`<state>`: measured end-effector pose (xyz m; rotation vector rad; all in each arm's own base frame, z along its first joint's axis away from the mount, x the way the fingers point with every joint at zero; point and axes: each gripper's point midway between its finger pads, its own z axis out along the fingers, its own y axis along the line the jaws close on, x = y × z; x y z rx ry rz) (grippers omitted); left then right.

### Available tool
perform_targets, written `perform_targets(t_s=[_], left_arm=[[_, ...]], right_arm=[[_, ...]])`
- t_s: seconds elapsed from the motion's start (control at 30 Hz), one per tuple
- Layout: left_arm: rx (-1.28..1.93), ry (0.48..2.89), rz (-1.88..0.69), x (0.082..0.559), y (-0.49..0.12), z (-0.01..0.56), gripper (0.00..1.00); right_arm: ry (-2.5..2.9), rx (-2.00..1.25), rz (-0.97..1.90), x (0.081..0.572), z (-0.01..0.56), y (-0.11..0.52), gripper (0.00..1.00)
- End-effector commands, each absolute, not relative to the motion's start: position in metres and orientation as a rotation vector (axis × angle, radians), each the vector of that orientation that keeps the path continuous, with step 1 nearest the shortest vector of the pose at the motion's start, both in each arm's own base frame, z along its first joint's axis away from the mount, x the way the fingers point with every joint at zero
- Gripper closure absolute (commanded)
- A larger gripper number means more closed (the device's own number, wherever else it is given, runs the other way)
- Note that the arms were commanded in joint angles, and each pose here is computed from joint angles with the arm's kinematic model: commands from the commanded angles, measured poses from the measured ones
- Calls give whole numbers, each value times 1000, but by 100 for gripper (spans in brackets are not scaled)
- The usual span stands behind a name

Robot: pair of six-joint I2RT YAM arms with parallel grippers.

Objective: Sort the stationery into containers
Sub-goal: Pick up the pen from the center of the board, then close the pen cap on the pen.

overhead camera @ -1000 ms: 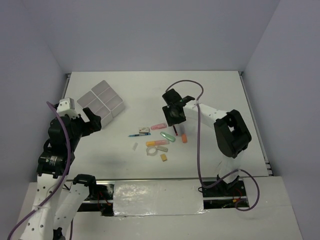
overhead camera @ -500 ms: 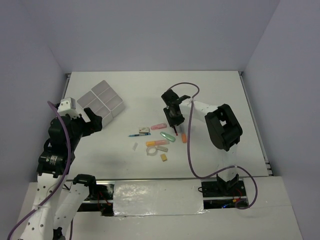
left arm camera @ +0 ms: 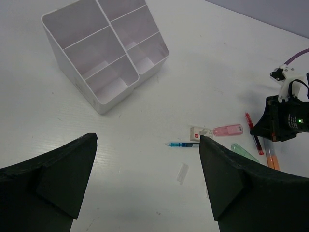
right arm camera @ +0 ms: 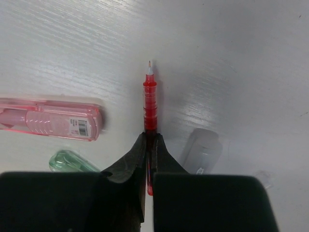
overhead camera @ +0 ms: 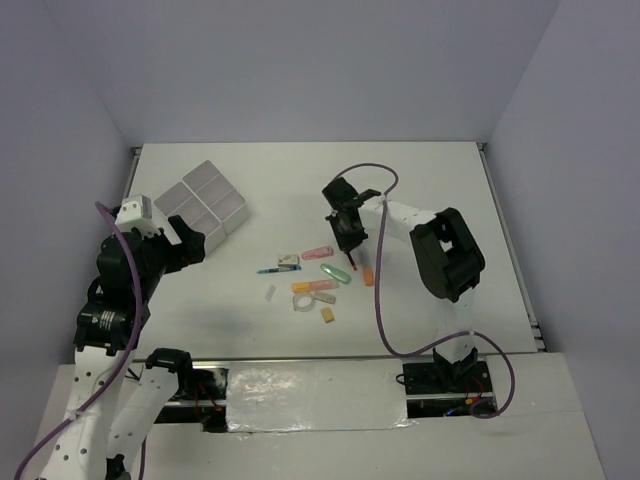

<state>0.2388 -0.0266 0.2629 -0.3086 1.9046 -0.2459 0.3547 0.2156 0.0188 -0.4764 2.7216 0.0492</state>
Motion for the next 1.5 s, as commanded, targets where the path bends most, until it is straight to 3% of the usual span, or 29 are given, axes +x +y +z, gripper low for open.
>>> perform_targets(t_s=[0.0, 0.17, 0.27, 0.57, 0.77, 1.0, 1.47], left_arm=[[-275, 1858, -258, 242, -29, 275, 1], [-321, 1854, -361, 243, -41, 271, 1], [-352, 1952, -512, 253, -67, 236, 1], [-244, 2350, -257, 260, -126, 136, 9], [-112, 2485, -123, 252, -144, 81, 15], [29, 2520, -28, 258, -162, 62, 29], [184, 2578, -46, 262, -183, 41, 31]], right_arm=[[2582, -400, 162, 369, 78, 229, 100], [2374, -276, 319, 360, 156, 229, 100], [2272, -250, 396, 333, 195, 216, 100], [2216, -262, 453, 279, 217, 190, 100], [2161, -262, 452, 259, 239, 174, 100], [2139, -281, 464, 251, 246, 171, 100], [2129, -272, 436, 249, 246, 164, 100]])
